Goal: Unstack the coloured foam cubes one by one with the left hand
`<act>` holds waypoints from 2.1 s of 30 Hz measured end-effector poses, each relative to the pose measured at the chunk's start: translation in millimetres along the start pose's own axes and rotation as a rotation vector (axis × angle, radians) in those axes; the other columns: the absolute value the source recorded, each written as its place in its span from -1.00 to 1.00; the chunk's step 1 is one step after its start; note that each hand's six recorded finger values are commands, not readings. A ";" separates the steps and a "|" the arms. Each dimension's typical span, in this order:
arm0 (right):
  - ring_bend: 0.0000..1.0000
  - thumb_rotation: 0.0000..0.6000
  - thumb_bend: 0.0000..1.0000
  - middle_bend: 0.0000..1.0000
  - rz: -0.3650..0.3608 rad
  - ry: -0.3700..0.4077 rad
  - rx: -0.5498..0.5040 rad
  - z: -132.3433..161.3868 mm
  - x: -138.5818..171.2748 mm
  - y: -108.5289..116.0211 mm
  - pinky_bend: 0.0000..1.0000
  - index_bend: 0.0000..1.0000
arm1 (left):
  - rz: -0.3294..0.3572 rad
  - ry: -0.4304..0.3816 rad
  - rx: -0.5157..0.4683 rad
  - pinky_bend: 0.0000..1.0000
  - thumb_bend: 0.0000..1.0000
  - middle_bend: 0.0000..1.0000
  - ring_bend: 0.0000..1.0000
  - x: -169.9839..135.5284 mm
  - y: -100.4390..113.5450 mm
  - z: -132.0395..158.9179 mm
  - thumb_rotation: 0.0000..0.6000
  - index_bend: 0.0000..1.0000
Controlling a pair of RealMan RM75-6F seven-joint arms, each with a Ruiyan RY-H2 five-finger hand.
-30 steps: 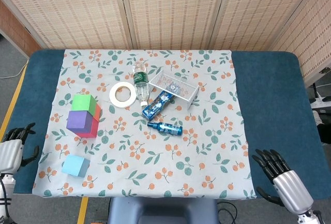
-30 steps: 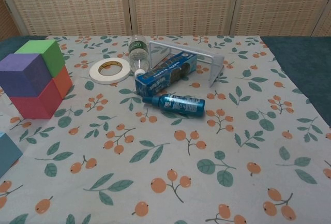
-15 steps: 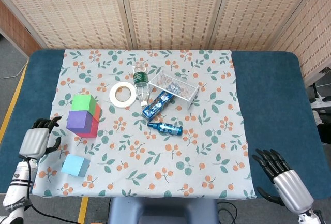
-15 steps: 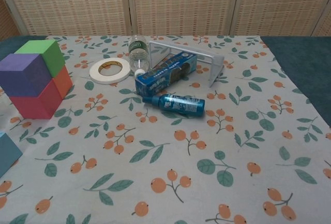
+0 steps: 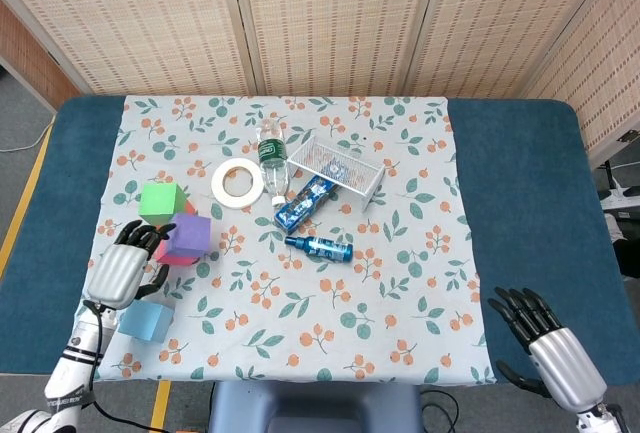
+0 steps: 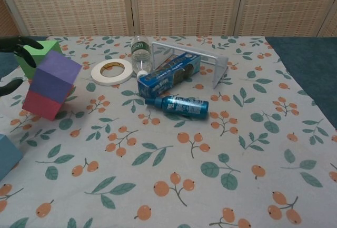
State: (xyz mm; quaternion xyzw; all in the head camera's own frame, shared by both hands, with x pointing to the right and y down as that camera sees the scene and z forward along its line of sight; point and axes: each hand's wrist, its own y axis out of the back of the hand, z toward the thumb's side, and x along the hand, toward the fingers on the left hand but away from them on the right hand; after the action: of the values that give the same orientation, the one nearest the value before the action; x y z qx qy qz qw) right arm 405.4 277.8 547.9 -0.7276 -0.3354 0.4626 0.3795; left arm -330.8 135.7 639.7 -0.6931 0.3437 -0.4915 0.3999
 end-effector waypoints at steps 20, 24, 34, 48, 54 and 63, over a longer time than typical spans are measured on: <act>-1.00 1.00 -0.66 -1.00 0.013 -0.004 -0.002 -1.6 -1.2 -1.9 -1.00 -1.00 | -0.049 -0.214 -0.008 -0.97 -0.28 -1.00 -1.00 24.6 -18.3 61.3 1.00 -1.00; -1.00 1.00 -0.66 -1.00 0.016 -0.004 -0.002 -1.4 -1.3 -2.6 -1.00 -1.00 | -0.137 -0.196 0.003 -0.98 -0.29 -1.00 -1.00 41.6 -33.5 57.5 1.00 -1.00; -1.00 1.00 -0.66 -1.00 0.023 -0.009 -0.006 -3.0 -2.8 -3.6 -1.00 -1.00 | -0.237 -0.100 0.042 -0.98 -0.30 -1.00 -1.00 78.4 -64.5 37.6 1.00 -1.00; -1.00 1.00 -0.66 -1.00 0.028 -0.014 -0.009 -4.2 -3.6 -3.5 -1.00 -1.00 | -0.233 -0.088 0.027 -0.97 -0.34 -0.93 -0.55 94.4 -82.2 46.9 1.00 -1.00; -1.00 1.00 -0.66 -1.00 0.022 -0.015 -0.010 -4.7 -2.7 -1.2 -1.00 -1.00 | -0.205 -0.079 0.018 -0.82 -0.24 -0.53 -0.10 101.5 -85.9 46.2 1.00 -0.85; -1.00 1.00 -0.66 -1.00 0.033 -0.017 -0.009 -4.2 -3.0 -3.4 -1.00 -1.00 | -0.117 -0.138 -0.027 -0.75 -0.20 -0.45 0.02 98.6 -69.8 59.2 1.00 -0.87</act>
State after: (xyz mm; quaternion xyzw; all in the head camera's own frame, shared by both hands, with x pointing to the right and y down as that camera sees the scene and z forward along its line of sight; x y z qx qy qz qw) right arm 407.8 275.9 553.4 -0.7309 -0.3287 0.4733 0.3657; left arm -240.7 93.8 730.4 -0.7494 0.2809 -0.4606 0.3838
